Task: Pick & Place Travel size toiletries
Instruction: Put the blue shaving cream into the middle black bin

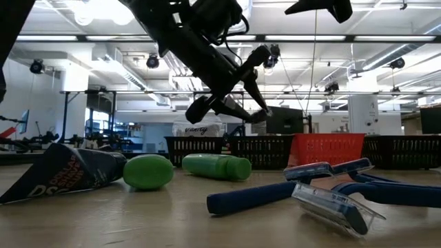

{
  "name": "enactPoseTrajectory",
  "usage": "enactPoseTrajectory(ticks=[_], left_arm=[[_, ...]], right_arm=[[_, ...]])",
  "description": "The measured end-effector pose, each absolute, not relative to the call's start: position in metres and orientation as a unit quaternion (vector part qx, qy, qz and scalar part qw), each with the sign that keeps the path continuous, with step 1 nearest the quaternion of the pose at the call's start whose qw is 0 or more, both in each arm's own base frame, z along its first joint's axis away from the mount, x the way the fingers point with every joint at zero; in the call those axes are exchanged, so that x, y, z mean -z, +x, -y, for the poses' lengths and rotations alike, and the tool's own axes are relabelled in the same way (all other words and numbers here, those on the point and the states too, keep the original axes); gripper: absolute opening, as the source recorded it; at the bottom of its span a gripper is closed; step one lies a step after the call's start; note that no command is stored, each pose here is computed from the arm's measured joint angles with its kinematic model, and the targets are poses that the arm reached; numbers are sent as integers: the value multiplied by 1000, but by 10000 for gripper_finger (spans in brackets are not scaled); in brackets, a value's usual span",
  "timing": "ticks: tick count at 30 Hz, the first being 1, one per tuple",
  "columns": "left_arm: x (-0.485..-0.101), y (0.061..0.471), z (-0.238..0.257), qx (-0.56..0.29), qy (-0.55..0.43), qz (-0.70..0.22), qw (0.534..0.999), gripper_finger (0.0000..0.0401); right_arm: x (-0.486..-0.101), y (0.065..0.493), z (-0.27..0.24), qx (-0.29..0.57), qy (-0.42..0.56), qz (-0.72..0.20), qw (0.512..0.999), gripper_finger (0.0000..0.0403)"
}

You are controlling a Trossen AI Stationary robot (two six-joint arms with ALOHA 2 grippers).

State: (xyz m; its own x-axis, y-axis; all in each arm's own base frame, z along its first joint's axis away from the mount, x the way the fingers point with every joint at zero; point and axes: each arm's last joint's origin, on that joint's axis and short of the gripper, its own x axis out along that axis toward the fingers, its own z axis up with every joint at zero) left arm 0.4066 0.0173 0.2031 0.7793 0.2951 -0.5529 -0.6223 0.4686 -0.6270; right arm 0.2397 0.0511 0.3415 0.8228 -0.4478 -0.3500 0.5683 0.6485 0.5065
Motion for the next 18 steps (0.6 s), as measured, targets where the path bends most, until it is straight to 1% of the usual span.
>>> enactPoseTrajectory(ticks=[6, 10, 12, 14, 16, 18], left_arm=[[-203, 406, -17, -277, -445, -185, 831, 211], [-205, 406, -16, -265, -455, -187, 830, 242], [-212, 405, -13, -239, -454, -191, 837, 252], [-222, 403, -7, -216, -431, -191, 855, 257], [-230, 399, 1, -199, -403, -198, 871, 258], [-236, 394, 7, -193, -390, -212, 875, 258]], right_arm=[[-340, 239, -51, 284, 306, -103, 903, 244], [-339, 239, -52, 272, 308, -114, 904, 244], [-339, 239, -52, 265, 310, -119, 905, 244], [-339, 239, -52, 262, 305, -122, 907, 244], [-339, 239, -52, 258, 304, -125, 908, 244], [-339, 240, -53, 254, 305, -129, 909, 244]])
